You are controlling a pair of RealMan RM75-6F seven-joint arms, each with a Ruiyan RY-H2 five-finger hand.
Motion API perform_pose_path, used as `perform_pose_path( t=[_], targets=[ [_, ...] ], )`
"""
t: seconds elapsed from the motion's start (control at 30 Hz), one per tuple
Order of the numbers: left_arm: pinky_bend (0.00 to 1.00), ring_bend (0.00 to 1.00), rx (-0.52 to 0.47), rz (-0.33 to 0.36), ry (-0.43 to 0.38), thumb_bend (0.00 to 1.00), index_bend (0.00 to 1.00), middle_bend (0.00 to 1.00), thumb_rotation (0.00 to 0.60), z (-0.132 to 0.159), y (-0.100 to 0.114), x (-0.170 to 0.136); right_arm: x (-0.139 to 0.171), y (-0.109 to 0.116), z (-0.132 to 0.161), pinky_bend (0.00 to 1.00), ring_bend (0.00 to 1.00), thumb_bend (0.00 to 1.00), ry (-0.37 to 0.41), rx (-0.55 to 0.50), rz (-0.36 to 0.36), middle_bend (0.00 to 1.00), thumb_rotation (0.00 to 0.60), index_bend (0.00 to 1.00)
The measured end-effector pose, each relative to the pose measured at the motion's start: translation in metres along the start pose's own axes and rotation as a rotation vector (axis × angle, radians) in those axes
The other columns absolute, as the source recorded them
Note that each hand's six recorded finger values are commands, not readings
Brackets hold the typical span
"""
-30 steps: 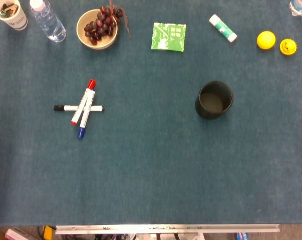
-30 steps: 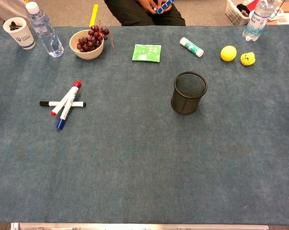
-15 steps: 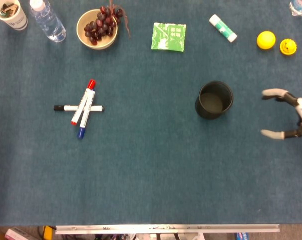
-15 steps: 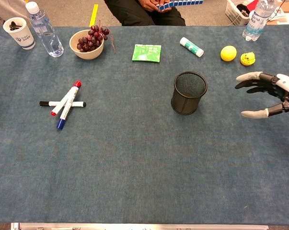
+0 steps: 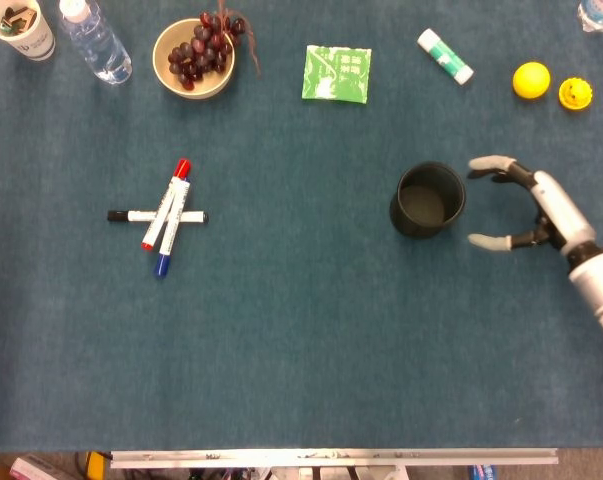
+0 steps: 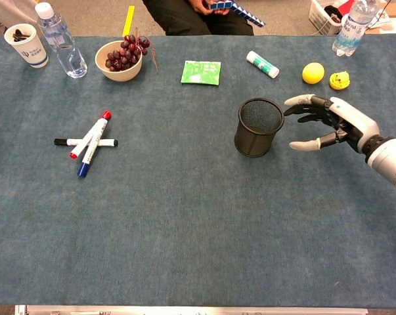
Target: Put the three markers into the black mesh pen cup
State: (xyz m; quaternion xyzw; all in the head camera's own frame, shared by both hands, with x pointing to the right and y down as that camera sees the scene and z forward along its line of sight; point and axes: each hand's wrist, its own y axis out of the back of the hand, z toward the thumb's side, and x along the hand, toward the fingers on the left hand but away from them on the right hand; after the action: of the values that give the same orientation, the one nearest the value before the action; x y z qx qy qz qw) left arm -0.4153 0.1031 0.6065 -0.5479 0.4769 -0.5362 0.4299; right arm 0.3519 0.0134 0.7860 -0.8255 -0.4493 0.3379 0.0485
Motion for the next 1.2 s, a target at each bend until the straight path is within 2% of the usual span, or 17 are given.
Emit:
perform_pose_path(
  t=[0.37,0.7,0.8,1.07,1.2],
  targets=[
    [0.15,0.12,-0.008,0.003,-0.006,0.29,0.09,0.13,0.6,0.0,0.002,0.0,-0.036,-0.028,0.014,0.2,0.17,0.0,0.036,-0.014,0.049,0.3,0.6,0.26],
    [0.15,0.12,-0.012,0.005,-0.004,0.29,0.09,0.13,0.6,-0.003,0.005,-0.002,-0.054,-0.046,0.025,0.2,0.17,0.0,0.067,-0.02,0.078,0.3,0.6,0.26],
    [0.15,0.12,-0.015,0.006,-0.005,0.29,0.09,0.13,0.6,-0.003,0.005,-0.002,-0.057,-0.049,0.028,0.2,0.18,0.05,0.071,-0.027,0.085,0.31,0.6,0.27],
    [0.15,0.13,-0.014,0.001,-0.015,0.29,0.09,0.13,0.6,-0.002,0.005,0.0,-0.066,-0.055,0.034,0.26,0.3,0.31,0.083,-0.029,0.077,0.43,0.6,0.44],
    [0.15,0.14,-0.01,0.001,-0.035,0.29,0.1,0.14,0.6,0.001,0.006,0.004,-0.066,-0.055,0.037,0.29,0.33,0.35,0.091,-0.031,0.075,0.45,0.6,0.46]
  ],
)
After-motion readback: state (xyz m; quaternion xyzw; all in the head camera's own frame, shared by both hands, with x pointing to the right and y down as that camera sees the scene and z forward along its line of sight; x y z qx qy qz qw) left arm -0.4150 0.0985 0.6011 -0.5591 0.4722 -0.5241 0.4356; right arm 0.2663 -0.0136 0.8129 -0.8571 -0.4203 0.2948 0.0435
